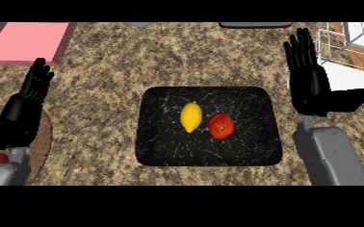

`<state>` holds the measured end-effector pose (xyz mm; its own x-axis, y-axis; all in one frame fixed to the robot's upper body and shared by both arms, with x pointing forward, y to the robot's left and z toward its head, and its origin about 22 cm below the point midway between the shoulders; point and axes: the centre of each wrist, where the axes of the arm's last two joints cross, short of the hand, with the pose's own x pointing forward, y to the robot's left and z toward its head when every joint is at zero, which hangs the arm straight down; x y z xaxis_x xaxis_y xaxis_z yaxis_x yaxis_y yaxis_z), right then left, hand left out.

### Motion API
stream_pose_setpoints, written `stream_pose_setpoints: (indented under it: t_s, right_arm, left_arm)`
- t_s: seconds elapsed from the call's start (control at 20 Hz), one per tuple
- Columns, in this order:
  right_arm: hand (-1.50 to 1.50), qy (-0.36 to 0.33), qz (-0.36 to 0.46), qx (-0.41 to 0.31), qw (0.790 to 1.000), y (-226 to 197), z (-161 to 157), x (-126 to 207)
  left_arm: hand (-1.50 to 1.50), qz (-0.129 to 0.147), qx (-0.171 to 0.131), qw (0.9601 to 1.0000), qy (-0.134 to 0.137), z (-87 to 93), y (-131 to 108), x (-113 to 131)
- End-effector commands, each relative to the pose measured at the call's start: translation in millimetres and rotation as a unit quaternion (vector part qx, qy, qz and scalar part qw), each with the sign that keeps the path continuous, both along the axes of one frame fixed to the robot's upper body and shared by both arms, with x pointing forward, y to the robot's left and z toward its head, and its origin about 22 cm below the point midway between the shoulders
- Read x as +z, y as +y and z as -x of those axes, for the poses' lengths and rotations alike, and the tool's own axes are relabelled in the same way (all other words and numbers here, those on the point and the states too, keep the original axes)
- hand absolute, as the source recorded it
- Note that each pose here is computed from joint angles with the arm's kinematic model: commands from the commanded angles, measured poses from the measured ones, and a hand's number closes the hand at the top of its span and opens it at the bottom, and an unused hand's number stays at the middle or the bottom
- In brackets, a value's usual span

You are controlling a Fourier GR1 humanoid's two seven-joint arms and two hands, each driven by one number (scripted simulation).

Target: Pick the lemon from the tray and place it in the tiered shelf

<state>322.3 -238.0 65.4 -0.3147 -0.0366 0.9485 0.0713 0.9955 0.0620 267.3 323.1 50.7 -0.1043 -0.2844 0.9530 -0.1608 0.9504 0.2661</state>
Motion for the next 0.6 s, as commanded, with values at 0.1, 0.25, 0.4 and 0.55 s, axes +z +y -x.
stream_pose_setpoints:
  t_s: [0.1, 0.25, 0.4, 0.55]
  right_arm:
    - [1.5, 0.02, 0.108, -0.113, 0.988, -9, 20, 3]
    - [1.5, 0.015, 0.207, -0.197, 0.958, -39, 32, 5]
    - [1.5, 0.234, 0.236, -0.29, 0.898, -76, 71, -70]
    - [-1.5, 0.218, 0.2, -0.28, 0.913, -12, 90, -60]
  left_arm:
    - [0.0, 0.051, 0.025, 0.9891, 0.136, 19.0, -5, -47]
    - [0.0, 0.103, 0.058, 0.9633, 0.241, 41.3, 2, -76]
    - [0.0, 0.13, 0.053, 0.9557, 0.258, 44.8, -6, -86]
    - [0.0, 0.145, 0.025, 0.9498, 0.276, 35.6, -13, -80]
